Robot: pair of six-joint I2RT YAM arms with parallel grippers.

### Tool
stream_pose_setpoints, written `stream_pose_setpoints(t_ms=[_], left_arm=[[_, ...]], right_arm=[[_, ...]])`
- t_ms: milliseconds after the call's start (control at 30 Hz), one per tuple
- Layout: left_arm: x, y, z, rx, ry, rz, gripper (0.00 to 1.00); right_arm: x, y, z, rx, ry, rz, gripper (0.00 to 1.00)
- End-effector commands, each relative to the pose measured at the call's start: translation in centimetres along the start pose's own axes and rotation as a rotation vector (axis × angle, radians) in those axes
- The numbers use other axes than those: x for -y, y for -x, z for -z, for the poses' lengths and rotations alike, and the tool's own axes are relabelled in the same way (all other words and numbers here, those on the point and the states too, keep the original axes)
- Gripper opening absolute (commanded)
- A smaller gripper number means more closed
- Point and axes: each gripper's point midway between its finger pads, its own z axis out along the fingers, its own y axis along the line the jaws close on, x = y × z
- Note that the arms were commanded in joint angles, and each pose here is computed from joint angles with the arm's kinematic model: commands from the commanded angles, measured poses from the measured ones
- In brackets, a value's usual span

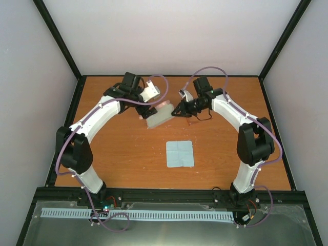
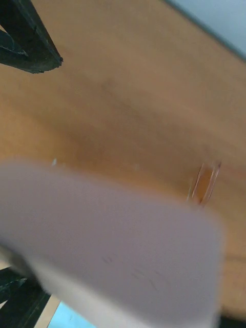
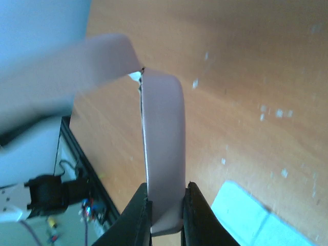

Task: Organize the sunglasses
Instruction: Open the sunglasses case.

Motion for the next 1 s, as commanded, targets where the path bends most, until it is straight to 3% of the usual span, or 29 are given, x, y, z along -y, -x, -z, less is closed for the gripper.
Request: stream_pose_setpoints(t_ms=[0, 233, 367, 467, 600, 767, 967], left_arm=[[-7.8, 5.0, 4.9, 0.164, 0.269, 0.008, 1.00], [-8.4, 4.3, 4.6, 0.151, 0.289, 0.013, 1.00], [-8.8, 5.3, 6.2, 0.211, 0.270, 0.045, 0.99], [-7.7, 6.3, 8.8, 0.347, 0.104, 0.117, 1.00], [-6.6, 3.8, 9.8, 0.398, -0.030, 0.176, 0.98], [-5.4, -0.3, 9.6, 0.413, -0.224, 0.310, 0.83], [-3.9, -1.7, 8.8, 0.393, -0.285, 0.286, 0.93]], right_arm=[[-2.0, -5.1, -0.9, -0.176, 0.100, -0.071, 0.03], [-2.1, -5.4, -0.8, -0.182, 0.111, -0.064, 0.03], [-1.6, -4.9, -1.3, -0.156, 0.107, -0.094, 0.03], [-1.3, -3.4, -2.0, -0.103, 0.129, -0.119, 0.03], [-1.5, -1.4, -2.6, -0.060, 0.210, -0.129, 0.03], [-1.7, 0.1, -2.4, -0.049, 0.287, -0.125, 0.03], [-2.6, 1.1, -2.0, -0.036, 0.327, -0.111, 0.03]])
